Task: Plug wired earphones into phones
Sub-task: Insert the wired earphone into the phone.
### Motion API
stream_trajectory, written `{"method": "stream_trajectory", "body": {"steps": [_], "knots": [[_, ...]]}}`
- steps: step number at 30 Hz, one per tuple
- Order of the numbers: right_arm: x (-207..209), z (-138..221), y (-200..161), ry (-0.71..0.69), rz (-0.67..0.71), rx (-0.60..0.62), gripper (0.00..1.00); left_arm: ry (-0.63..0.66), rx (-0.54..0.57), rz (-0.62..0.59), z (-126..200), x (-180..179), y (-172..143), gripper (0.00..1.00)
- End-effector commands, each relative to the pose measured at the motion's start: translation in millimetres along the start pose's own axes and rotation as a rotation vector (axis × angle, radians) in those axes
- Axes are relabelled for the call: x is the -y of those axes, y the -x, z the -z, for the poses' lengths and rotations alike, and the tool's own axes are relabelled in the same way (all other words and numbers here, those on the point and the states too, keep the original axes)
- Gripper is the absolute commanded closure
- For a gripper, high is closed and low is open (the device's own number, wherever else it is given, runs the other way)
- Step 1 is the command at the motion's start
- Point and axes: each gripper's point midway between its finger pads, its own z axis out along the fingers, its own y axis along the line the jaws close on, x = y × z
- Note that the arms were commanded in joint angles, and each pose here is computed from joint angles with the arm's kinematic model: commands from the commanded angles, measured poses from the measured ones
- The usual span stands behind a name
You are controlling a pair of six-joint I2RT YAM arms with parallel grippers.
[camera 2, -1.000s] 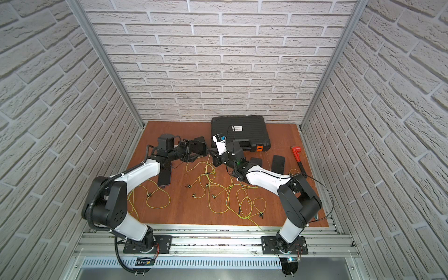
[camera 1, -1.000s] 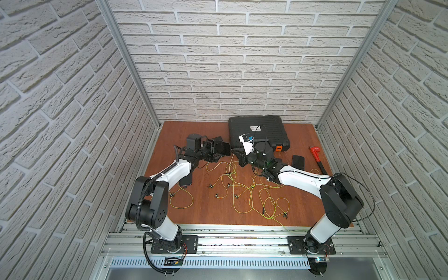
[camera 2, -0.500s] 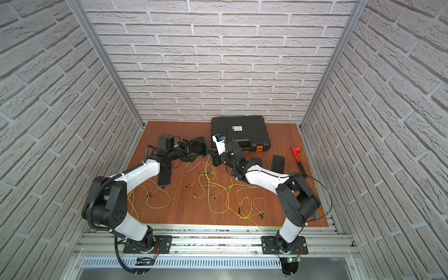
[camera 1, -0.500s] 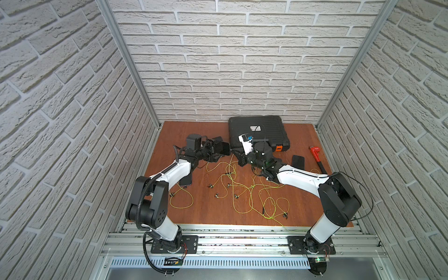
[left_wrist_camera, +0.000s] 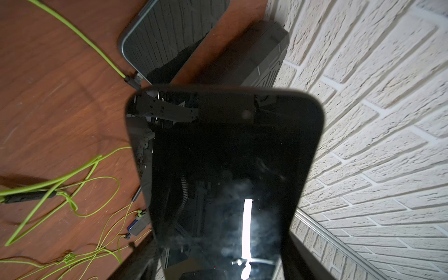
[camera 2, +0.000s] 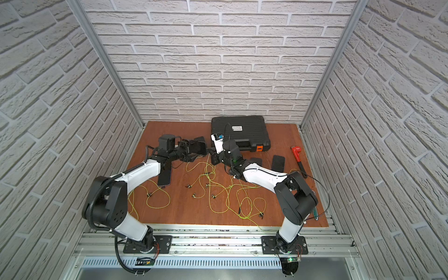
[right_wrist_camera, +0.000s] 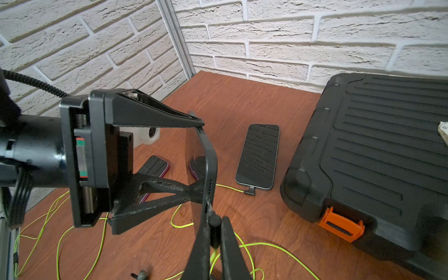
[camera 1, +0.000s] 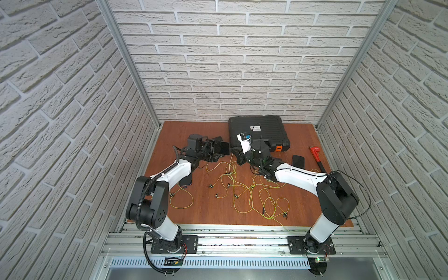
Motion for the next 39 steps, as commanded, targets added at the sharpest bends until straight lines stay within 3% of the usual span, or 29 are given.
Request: {"method": "stream_trajectory", "body": {"steps": [1, 16, 39], "knots": [[-13.7, -6.5, 4.3, 0.032, 0.023, 0.012, 0.94, -0.066, -0.131, -0.057, 1.5, 19.6, -35.4, 1.00], [-12.8, -4.3, -14.6, 0.030, 0.011, -0.037, 0.94, -0.108, -0.136, -0.028, 2.7, 25.9, -34.9, 1.00], [-17.9, -18.3, -7.9, 0.053, 0.026, -0.034, 0.94, -0.106, -0.182, -0.060, 1.7, 24.5, -50.1, 1.00]]}}
